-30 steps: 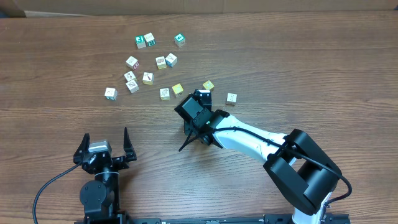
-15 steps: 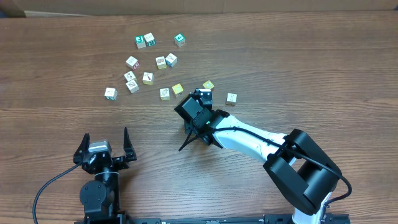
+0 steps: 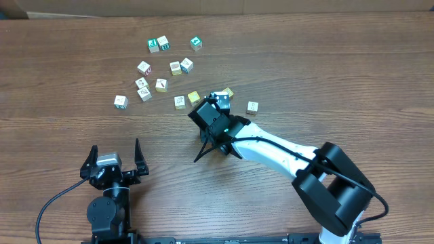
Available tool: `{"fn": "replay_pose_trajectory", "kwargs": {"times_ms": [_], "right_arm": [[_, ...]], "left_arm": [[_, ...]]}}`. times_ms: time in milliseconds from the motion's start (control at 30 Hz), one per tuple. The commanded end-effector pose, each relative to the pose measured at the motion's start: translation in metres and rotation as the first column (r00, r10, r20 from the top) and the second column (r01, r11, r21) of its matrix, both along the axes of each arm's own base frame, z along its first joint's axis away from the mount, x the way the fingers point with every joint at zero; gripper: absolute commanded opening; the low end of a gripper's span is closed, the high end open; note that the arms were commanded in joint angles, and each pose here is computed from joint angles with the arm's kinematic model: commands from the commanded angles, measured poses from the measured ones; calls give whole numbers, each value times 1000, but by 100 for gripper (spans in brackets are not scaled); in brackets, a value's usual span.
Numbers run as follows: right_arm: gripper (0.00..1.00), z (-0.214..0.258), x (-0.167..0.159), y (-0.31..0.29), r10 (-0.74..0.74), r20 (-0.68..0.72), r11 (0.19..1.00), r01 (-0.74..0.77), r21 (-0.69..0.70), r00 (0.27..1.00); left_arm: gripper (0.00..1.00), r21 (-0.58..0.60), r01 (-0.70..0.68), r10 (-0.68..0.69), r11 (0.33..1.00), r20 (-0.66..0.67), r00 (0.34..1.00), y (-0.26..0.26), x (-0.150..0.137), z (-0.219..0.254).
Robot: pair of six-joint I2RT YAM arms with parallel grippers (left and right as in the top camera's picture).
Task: Form a tower
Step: 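Lower the red 3 block onto the table and open the right gripper, then move the right gripper over the white I block near the yellow block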
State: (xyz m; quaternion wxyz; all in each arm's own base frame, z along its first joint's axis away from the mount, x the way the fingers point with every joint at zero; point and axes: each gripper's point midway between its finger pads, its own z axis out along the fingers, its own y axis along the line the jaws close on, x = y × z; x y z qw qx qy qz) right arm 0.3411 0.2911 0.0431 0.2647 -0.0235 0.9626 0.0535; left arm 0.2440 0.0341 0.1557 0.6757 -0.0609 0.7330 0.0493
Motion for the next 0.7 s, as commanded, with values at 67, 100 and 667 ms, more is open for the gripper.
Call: {"fn": "replay_pose_trajectory", "kwargs": {"times_ms": [67, 100, 667], "right_arm": [[47, 65, 28, -8, -57, 108, 997, 51, 54, 993], [47, 69, 31, -14, -68, 103, 997, 64, 50, 992], [91, 69, 47, -110, -243, -157, 967, 251, 38, 957]], "left_arm": [[100, 23, 5, -5, 1000, 5, 1000, -1, 0, 1], [100, 23, 5, -5, 1000, 5, 1000, -1, 0, 1], [100, 23, 5, -5, 1000, 5, 1000, -1, 0, 1]]}}
